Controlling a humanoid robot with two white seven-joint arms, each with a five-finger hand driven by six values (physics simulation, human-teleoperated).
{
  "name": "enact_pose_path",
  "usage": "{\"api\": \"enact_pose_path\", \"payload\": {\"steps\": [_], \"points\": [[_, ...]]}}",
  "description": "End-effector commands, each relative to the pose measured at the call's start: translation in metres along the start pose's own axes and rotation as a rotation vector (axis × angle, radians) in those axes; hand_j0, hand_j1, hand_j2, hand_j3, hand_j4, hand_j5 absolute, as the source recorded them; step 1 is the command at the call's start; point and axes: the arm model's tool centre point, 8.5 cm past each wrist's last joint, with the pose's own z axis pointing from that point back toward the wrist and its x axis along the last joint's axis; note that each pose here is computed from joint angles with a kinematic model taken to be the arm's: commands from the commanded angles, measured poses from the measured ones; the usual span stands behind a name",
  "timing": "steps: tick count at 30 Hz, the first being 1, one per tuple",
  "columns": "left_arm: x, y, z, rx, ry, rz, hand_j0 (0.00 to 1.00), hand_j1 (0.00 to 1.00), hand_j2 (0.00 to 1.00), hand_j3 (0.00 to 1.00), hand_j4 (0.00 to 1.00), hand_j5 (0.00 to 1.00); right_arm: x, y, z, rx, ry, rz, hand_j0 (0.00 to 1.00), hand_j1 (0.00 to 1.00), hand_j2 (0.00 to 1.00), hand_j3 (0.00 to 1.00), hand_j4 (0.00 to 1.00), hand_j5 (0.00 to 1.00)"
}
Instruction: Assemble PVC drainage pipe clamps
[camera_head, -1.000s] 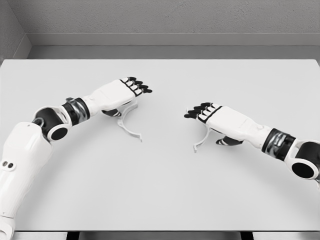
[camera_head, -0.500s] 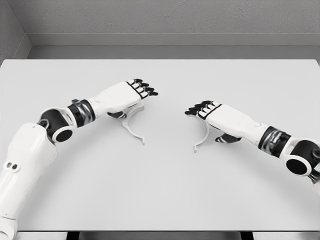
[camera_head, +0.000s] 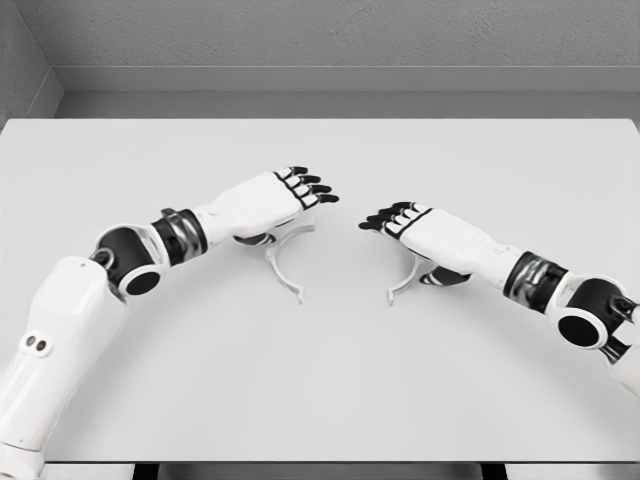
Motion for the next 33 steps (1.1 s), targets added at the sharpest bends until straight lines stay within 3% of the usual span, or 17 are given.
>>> {"api": "enact_pose_path", "payload": {"steps": [1,5,9,12,19,21,24,26,33], "points": [[0.003,0.002,-0.002,0.009,-0.007,0.002,1.0,1.0,1.0,1.0,1.0,1.0,0.002,0.002,-0.004,0.0,-0.004,-0.001,1.0,1.0,1.0,1.0,1.0,1.0],[-0.004,0.004,0.002,0.014,0.011,0.003,1.0,1.0,1.0,1.0,1.0,1.0,0.004,0.002,-0.006,-0.002,-0.008,-0.001,1.0,1.0,1.0,1.0,1.0,1.0],[-0.029,0.012,0.019,0.045,0.086,0.017,1.0,1.0,1.0,1.0,1.0,1.0,0.013,0.003,-0.015,0.003,-0.033,0.002,1.0,1.0,1.0,1.0,1.0,1.0],[-0.038,0.01,0.029,0.034,0.105,0.015,1.0,1.0,1.0,1.0,1.0,1.0,0.016,0.003,-0.017,-0.001,-0.041,0.001,1.0,1.0,1.0,1.0,1.0,1.0],[-0.021,0.0,0.036,0.016,0.03,-0.007,1.0,1.0,1.0,1.0,1.0,1.0,0.02,0.005,-0.018,0.012,-0.056,0.008,1.0,1.0,1.0,1.0,1.0,1.0],[-0.017,-0.004,0.034,0.009,0.021,-0.003,1.0,1.0,1.0,1.0,1.0,1.0,0.02,-0.005,-0.002,0.014,-0.059,0.047,1.0,1.0,1.0,1.0,1.0,1.0],[-0.011,-0.006,0.029,0.006,0.004,0.0,1.0,1.0,1.0,1.0,1.0,1.0,0.001,-0.01,0.023,0.049,-0.023,0.083,1.0,1.0,1.0,1.0,1.0,1.0],[-0.007,-0.007,0.026,0.002,-0.009,-0.001,1.0,1.0,1.0,1.0,1.0,1.0,-0.016,-0.033,0.035,0.006,0.03,0.109,1.0,1.0,1.0,1.0,1.0,1.0],[0.008,-0.009,0.013,0.002,-0.046,0.007,1.0,1.0,1.0,1.0,1.0,1.0,-0.083,-0.056,0.037,-0.049,0.221,0.073,1.0,1.0,1.0,1.0,1.0,1.0]]}}
